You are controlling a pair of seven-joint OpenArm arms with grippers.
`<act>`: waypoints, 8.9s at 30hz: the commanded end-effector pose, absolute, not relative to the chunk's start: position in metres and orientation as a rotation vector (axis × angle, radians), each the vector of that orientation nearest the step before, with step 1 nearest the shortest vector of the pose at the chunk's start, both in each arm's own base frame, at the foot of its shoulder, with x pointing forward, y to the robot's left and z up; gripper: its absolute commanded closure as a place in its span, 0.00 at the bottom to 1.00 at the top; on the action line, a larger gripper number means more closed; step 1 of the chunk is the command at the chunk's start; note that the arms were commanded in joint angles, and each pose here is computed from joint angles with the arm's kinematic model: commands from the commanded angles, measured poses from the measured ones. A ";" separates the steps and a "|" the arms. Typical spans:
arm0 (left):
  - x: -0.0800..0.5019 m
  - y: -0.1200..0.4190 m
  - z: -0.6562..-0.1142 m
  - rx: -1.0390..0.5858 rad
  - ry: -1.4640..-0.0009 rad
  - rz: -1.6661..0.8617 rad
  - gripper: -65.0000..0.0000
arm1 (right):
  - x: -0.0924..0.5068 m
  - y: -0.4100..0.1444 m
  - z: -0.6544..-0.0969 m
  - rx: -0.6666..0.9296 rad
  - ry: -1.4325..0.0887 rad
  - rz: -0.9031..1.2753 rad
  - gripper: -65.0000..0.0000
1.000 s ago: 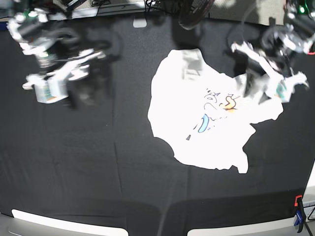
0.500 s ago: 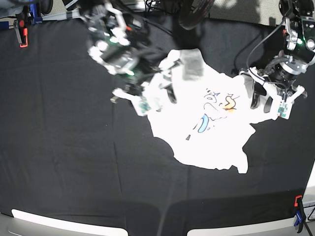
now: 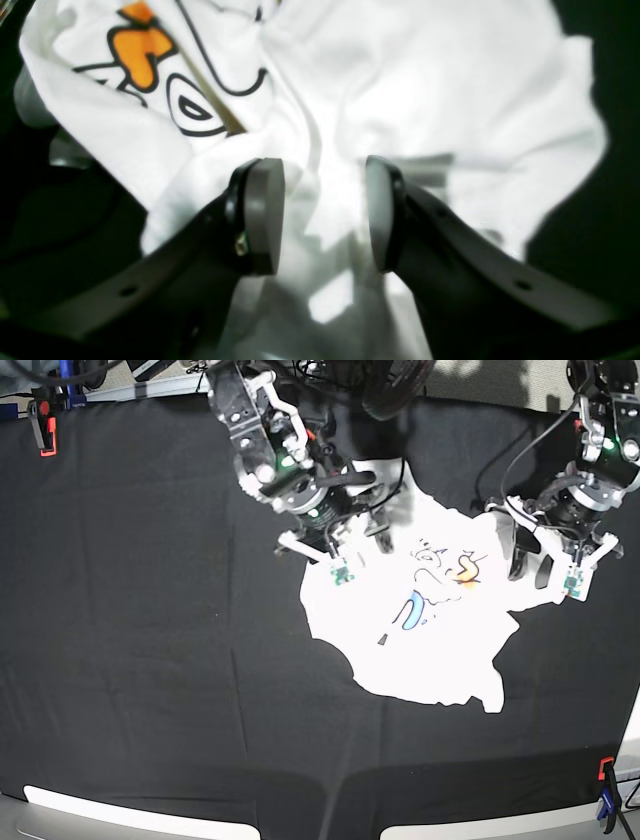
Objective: Layout the t-shirt on the table in an organized manner, then fold the t-shirt properly
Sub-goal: 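Lower both grippers and pinch the white t-shirt at two edges, then lift and drag the shirt with the right gripper, spreading it out, then hold the shirt edge with the left gripper and pull it outward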
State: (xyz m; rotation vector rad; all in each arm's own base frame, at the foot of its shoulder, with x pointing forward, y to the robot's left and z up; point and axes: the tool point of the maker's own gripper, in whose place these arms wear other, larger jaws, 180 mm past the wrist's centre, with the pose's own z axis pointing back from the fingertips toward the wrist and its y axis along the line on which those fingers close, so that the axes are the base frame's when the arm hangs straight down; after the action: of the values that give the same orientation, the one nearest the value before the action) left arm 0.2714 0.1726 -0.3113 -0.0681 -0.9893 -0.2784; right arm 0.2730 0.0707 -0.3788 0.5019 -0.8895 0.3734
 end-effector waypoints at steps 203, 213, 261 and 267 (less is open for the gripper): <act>0.278 0.138 -0.351 -0.521 -0.759 -0.129 0.66 | 0.169 -0.404 -0.248 -0.511 -1.056 -0.244 0.63; 0.266 0.113 -0.342 -0.719 -0.735 -0.150 0.66 | 0.172 -0.401 -0.247 -0.469 -1.078 -0.259 0.63; 0.260 0.098 -0.357 -0.868 -0.744 -0.103 0.66 | 0.176 -0.395 -0.248 -0.421 -1.094 -0.263 0.63; 0.240 0.080 -0.346 -0.988 -0.705 -0.229 0.67 | 0.176 -0.394 -0.247 -0.418 -1.096 -0.262 0.63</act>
State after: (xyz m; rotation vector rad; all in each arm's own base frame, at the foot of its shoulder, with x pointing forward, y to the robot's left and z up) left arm 0.2346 0.0785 -0.3568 -0.9719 -0.6670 -0.2138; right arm 0.1704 -0.3933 -0.2636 -0.4004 -1.0442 -0.2867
